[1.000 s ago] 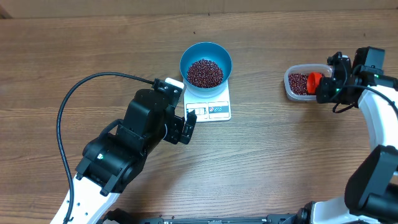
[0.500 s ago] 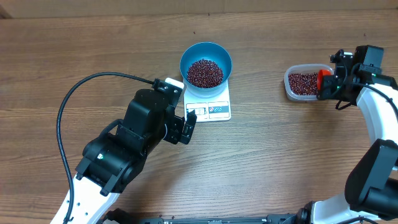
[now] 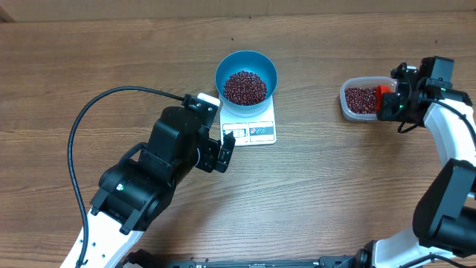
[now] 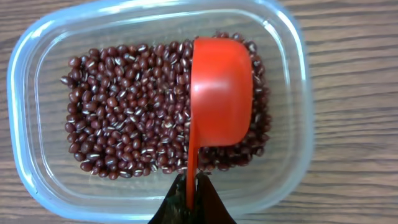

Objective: Scoop item into bowl and weigh 150g on scale
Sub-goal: 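Lower the red scoop into the tub and scoop up beans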

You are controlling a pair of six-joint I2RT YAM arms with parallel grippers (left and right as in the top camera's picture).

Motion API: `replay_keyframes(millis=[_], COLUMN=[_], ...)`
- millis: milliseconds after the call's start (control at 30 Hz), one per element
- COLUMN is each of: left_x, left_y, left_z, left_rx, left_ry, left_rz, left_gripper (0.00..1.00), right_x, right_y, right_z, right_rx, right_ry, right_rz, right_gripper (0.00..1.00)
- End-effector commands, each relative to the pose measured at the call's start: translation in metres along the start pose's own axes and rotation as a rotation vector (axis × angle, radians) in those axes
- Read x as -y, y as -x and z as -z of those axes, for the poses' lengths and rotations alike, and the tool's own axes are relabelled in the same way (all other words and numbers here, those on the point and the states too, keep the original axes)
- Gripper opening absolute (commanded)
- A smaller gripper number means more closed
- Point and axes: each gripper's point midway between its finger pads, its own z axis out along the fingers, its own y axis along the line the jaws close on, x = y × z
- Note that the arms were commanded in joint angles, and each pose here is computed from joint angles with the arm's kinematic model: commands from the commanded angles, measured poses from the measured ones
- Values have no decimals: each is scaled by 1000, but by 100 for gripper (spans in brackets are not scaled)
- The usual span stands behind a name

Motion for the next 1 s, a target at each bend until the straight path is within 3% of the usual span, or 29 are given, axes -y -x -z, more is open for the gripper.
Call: replay_keyframes(millis=[0, 667, 967], left_x=[-3, -3, -3], left_y=[5, 5, 5], left_z=[2, 2, 2], left_rx=[14, 14, 14], left_ry=[14, 14, 14], left_rz=[7, 7, 7], left_gripper=[99, 100, 100], right_x=[-5, -31, -56], right_y=[-12, -24, -19], right_z=[-11, -13, -7], right_rx=[-37, -57, -31], right_ry=[37, 183, 333], right_rz=[-5, -21, -30], right_gripper=[4, 4, 4])
